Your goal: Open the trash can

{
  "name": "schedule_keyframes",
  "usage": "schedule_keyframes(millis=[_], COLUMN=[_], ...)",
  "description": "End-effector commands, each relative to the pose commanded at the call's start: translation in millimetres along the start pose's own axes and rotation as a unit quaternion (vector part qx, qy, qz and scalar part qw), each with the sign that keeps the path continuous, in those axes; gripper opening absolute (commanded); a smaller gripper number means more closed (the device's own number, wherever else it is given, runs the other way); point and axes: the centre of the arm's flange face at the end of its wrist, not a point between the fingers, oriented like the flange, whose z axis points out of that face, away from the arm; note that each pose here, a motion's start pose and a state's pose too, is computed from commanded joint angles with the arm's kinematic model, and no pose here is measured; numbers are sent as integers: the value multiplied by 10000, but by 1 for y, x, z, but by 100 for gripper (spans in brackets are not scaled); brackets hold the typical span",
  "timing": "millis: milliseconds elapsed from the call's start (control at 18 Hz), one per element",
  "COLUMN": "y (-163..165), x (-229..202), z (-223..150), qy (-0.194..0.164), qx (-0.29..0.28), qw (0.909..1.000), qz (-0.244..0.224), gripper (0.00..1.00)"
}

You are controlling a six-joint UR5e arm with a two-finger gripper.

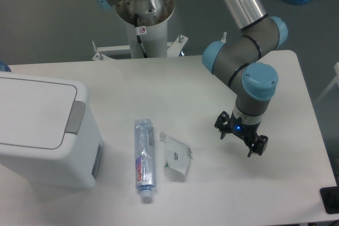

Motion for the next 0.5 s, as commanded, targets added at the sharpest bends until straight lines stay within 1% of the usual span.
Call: schedule_keyframes(millis=[500], y=[-1], x=[-1], z=[-4], qy=[-37], qx=[9], qw=[10000], qz=[12], gripper=[100])
